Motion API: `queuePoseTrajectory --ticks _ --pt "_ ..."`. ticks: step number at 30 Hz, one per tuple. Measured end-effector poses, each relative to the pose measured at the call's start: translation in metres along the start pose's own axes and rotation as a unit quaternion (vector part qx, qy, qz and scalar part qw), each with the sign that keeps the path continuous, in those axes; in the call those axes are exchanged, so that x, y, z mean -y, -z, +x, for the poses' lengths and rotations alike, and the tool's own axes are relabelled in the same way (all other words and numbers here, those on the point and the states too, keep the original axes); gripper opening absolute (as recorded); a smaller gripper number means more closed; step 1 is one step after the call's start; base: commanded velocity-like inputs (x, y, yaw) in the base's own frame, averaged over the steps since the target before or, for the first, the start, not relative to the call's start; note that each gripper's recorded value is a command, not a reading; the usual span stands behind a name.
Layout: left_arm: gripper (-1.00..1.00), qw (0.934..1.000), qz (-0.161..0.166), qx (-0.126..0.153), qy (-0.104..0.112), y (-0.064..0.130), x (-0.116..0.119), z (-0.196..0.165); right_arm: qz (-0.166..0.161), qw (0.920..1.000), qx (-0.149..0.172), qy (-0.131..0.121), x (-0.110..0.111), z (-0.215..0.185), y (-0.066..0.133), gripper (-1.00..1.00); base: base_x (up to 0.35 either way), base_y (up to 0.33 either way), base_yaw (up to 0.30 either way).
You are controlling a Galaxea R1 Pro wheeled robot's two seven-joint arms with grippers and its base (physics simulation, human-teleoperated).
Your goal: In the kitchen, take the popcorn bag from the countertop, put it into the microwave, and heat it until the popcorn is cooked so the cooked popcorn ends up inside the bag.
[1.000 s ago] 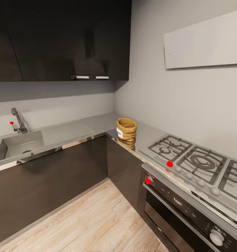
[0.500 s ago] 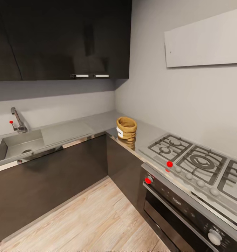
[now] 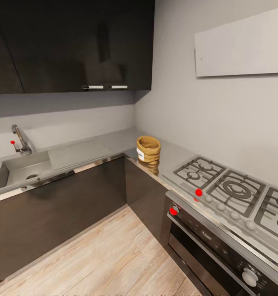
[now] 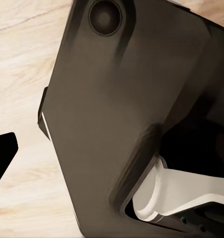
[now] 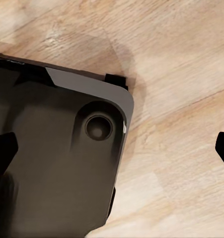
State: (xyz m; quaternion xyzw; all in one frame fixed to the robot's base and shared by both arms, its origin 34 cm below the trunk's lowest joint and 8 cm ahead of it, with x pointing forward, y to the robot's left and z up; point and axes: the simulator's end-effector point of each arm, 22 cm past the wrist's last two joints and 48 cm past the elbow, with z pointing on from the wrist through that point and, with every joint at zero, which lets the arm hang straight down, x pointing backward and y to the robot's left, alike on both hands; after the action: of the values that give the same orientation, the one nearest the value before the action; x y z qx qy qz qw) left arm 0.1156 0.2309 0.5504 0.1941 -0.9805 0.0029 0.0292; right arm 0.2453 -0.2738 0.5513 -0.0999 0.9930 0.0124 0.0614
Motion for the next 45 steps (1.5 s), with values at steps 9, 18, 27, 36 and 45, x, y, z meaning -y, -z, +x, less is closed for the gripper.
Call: queuePoseTrajectory --ticks 9,18,27,36,45 --pt "1.00 1.0000 -0.003 -0.007 0.000 0.002 -0.002 0.006 -0.001 1.0000 -0.007 0.000 -0.001 0.006 0.001 1.00 0.000 0.000 0.000" --pt "1.00 0.9999 -0.006 -0.014 0.000 0.013 -0.005 0.014 -0.003 0.9999 -0.014 -0.001 -0.003 0.012 0.011 1.00 0.000 0.000 0.000" --pt "1.00 0.9998 -0.008 -0.020 0.000 0.016 -0.008 0.019 -0.004 0.9998 -0.021 -0.001 -0.004 0.018 0.014 1.00 0.000 0.000 0.000" --pt "1.00 0.9996 -0.010 -0.027 0.000 0.016 -0.010 0.025 -0.006 0.9996 -0.028 -0.001 -0.005 0.024 0.013 1.00 0.000 0.000 0.000" --pt "1.00 0.9993 -0.014 -0.033 0.001 0.017 -0.012 0.030 -0.007 0.9993 -0.035 -0.001 -0.006 0.029 0.013 1.00 0.000 0.000 0.000"
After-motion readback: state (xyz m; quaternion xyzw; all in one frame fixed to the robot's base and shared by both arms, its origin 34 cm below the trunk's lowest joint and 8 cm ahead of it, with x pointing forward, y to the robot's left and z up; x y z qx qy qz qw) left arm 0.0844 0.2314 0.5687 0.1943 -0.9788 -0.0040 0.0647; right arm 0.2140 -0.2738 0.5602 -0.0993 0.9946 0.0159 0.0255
